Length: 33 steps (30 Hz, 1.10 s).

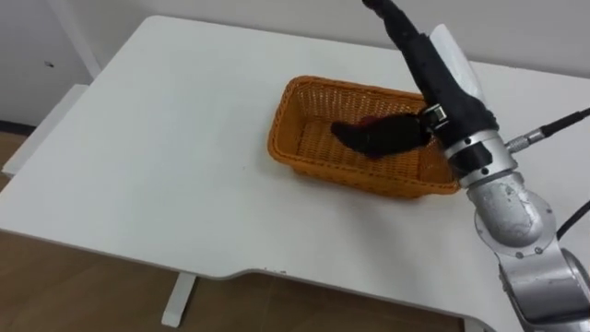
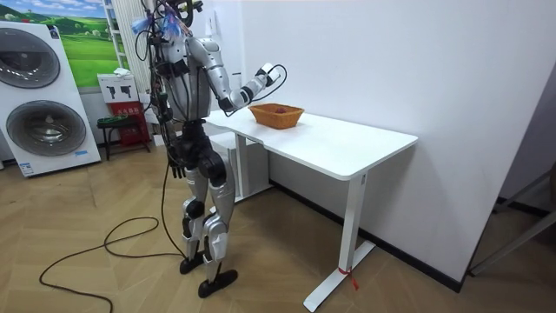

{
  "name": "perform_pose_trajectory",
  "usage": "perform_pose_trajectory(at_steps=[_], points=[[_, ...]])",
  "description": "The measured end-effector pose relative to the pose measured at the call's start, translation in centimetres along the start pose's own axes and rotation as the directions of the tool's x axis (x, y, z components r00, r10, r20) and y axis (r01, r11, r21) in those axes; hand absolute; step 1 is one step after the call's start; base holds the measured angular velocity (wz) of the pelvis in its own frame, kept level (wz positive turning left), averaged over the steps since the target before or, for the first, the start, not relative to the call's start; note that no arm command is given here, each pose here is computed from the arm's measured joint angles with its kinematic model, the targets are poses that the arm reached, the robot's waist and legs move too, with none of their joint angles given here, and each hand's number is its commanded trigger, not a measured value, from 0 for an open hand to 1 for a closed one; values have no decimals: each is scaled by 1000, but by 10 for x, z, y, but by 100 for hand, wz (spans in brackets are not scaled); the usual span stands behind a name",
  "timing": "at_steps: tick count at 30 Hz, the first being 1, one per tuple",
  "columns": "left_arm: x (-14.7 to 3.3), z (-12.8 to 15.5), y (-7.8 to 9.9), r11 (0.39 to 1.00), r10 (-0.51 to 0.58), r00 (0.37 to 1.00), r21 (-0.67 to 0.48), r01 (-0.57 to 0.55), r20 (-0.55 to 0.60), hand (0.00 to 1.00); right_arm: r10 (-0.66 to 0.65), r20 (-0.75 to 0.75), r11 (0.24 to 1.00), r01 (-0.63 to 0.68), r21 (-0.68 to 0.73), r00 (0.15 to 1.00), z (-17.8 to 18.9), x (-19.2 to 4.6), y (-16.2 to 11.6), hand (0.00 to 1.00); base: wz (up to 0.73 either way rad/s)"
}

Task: Pick and place apple

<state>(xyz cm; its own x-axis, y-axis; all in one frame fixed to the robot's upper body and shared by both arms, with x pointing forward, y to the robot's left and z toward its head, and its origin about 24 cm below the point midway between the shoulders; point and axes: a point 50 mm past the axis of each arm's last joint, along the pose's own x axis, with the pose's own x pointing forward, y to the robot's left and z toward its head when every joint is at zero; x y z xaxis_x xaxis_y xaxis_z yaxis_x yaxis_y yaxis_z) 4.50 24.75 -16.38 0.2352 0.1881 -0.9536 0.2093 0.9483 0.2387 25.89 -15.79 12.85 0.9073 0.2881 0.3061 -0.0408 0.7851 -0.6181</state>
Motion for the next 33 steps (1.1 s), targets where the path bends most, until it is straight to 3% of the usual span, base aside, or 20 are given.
perform_pose_trajectory(at_steps=[4, 7, 10, 12, 13, 15, 16, 18, 19, 21, 24, 26, 28, 31, 33], points=[[-1, -8, 1, 1000, 10, 1000, -23, -11, -17, 0, -95, -6, 995, 95, -18, 995, -3, -1, -16, 0, 0], [-3, -18, 4, 997, 38, 999, -59, -39, -27, 0, -269, 1, 962, 269, -51, 963, -6, -6, -43, 0, 1], [-7, -35, 6, 992, 58, 997, -110, -64, -59, 0, -498, 12, 866, 498, -50, 867, -10, -19, -82, 0, 0], [-11, -47, 8, 986, 89, 992, -132, -100, -88, 0, -689, 22, 722, 689, -63, 725, -13, -35, -114, 0, 0], [-11, -50, 8, 985, 94, 991, -137, -106, -96, 0, -730, 24, 680, 730, -71, 683, -14, -40, -121, 0, -3], [-14, -59, 11, 979, 114, 987, -156, -131, -113, 0, -867, 12, 497, 866, -56, 498, -22, -62, -147, 0, -9], [-15, -61, 11, 978, 119, 986, -156, -136, -115, 0, -893, 1, 449, 892, -53, 450, -26, -68, -154, 0, 0], [-18, -68, 14, 970, 152, 980, -173, -174, -129, 0, -971, -87, 229, 971, -71, 223, -47, -98, -176, 0, 2], [-19, -70, 15, 967, 161, 978, -176, -184, -135, 0, -980, -118, 168, 983, -71, 159, -53, -106, -180, 0, 4], [-22, -76, 18, 960, 188, 972, -184, -212, -141, 0, -966, -244, -70, 994, -82, -88, -73, -145, -190, 0, 3], [-23, -79, 19, 951, 205, 967, -205, -234, -153, 0, -871, -346, -302, 936, -180, -347, -98, -190, -191, 0, 6], [-23, -78, 17, 952, 199, 968, -202, -228, -155, 0, -788, -402, -398, 884, -243, -466, -113, -214, -186, 0, -6], [-21, -73, 17, 953, 198, 968, -202, -226, -152, 0, -710, -447, -428, 837, -339, -544, -128, -236, -175, 0, -7], [-21, -70, 20, 950, 207, 966, -205, -236, -154, 0, -573, -523, -379, 770, -514, -631, -156, -266, -143, 0, -6], [-21, -68, 17, 949, 202, 967, -212, -233, -158, 0, -422, -598, -238, 720, -652, -681, -177, -299, -98, 0, -4]])
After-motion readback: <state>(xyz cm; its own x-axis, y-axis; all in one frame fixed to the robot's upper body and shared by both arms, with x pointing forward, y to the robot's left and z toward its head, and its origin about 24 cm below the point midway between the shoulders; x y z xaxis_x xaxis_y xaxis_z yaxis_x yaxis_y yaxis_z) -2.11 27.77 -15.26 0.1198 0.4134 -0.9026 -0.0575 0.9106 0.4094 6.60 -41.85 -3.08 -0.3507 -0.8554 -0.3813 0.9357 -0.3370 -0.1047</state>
